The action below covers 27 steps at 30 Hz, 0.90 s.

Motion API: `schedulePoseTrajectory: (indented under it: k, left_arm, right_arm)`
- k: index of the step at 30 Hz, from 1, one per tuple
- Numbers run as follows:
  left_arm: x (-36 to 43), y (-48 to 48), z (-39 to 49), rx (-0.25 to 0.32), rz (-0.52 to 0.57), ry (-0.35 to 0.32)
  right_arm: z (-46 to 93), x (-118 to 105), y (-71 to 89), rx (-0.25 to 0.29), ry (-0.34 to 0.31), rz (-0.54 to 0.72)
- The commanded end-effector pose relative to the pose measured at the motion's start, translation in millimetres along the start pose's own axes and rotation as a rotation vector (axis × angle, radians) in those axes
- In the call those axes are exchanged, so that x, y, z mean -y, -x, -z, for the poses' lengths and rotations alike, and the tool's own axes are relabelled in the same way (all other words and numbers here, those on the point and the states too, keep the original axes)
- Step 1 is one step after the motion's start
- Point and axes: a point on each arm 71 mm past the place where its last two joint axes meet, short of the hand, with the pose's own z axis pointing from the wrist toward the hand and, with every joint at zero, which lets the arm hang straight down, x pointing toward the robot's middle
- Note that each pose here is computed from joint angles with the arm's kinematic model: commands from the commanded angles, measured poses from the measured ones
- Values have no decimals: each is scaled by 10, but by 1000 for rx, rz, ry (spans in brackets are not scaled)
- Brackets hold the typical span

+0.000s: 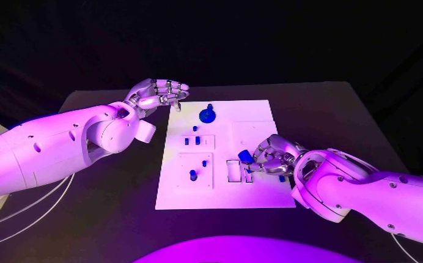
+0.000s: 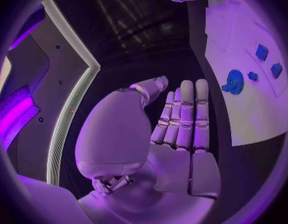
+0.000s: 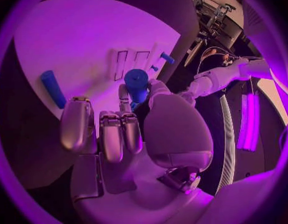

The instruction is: Assemble the parts on the task board

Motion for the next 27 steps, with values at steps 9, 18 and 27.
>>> schedulePoseTrajectory:
  k: [9,18,27]
  left_arm:
    - [11,-16,0,-4,0,-12]
    - [12,-3,3,5,-3,-14]
    - [13,5,8,9,-4,-13]
  right_arm:
    - [-45,-51,-137,-104,9,58]
    - [-87,-102,-153,-86,25,82]
    - [-149,-118,-178,-88,21,104]
